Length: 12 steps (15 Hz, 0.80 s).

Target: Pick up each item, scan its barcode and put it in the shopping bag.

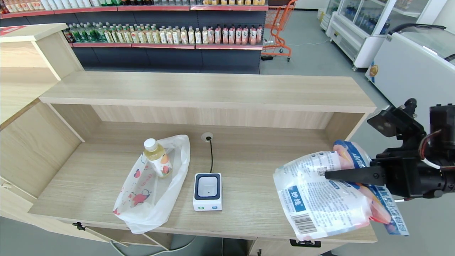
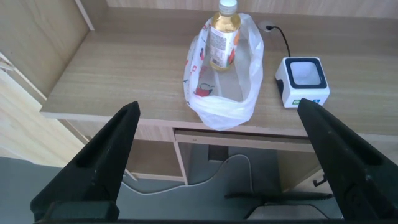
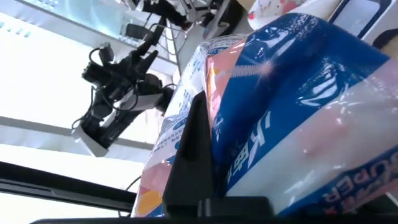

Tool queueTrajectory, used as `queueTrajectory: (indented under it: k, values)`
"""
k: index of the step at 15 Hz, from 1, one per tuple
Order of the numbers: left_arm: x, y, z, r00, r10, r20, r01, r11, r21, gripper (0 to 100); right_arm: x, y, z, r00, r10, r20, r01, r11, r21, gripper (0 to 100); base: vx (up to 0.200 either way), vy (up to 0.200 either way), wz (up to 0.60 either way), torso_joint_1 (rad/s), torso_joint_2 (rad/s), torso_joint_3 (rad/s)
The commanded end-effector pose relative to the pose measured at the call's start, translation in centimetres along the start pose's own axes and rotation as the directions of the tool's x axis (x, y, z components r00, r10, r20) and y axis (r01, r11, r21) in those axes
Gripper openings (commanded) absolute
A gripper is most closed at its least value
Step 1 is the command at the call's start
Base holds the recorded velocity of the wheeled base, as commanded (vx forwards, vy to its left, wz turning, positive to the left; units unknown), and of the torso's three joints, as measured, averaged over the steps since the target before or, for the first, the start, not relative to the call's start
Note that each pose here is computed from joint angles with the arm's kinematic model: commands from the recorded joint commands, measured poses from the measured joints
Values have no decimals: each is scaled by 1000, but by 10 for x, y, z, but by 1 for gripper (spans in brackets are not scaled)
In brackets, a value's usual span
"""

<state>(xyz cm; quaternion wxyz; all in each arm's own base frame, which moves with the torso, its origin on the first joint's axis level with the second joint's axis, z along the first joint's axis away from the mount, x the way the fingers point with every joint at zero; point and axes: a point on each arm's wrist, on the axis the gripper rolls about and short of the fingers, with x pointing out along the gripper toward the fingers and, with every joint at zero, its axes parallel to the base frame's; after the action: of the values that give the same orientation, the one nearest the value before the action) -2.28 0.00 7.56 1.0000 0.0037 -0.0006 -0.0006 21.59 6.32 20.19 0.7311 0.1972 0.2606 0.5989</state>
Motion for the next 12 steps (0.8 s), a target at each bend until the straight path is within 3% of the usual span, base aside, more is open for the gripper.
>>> queueTrajectory:
  k: [1, 12]
  values:
    - [0, 0, 0, 1000, 0, -1, 0, 1000, 0, 100, 1, 19, 1, 999, 34, 0, -34, 999, -27, 0, 0, 0, 0, 0, 0, 0]
    - [0, 0, 0, 1000, 1, -1, -1, 1000, 0, 100, 8, 24, -10, 997, 68, -39, -66, 997, 49, 0, 0, 0, 0, 0, 0, 0]
